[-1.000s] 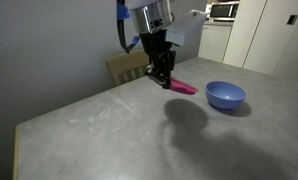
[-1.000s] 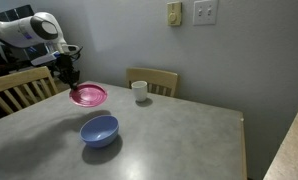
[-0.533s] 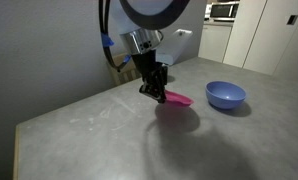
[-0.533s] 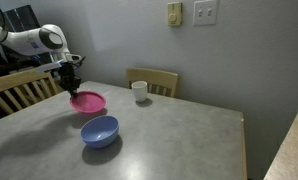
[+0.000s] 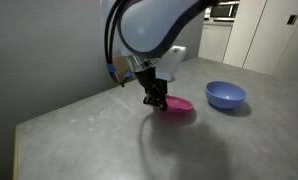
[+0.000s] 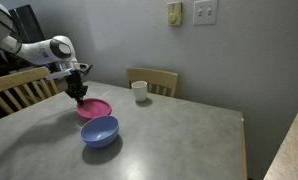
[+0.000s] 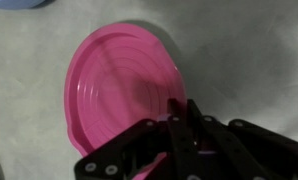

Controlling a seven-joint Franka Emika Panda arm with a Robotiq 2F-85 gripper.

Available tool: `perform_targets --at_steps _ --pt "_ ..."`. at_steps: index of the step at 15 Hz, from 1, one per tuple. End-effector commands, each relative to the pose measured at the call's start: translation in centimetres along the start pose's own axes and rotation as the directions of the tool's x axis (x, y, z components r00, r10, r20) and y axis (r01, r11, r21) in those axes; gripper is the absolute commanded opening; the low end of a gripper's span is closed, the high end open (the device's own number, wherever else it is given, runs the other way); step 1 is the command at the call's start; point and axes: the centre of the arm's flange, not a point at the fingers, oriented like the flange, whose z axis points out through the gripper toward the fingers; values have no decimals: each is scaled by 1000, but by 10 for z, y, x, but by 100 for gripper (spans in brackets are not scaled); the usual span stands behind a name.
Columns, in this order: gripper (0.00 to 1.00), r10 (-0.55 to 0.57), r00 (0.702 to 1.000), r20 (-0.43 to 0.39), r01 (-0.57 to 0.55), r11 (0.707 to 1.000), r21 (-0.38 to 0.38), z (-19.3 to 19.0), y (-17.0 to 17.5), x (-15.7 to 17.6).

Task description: Remove the pink plate from the blue bowl

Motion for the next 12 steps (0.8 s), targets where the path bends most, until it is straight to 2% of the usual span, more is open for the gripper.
perform_targets --at_steps 1,7,12 --pt "3 -97 995 -2 97 995 14 6 6 16" --pt "3 -284 955 -92 292 952 93 5 9 20" --pt "3 -362 922 -139 384 906 180 7 17 24"
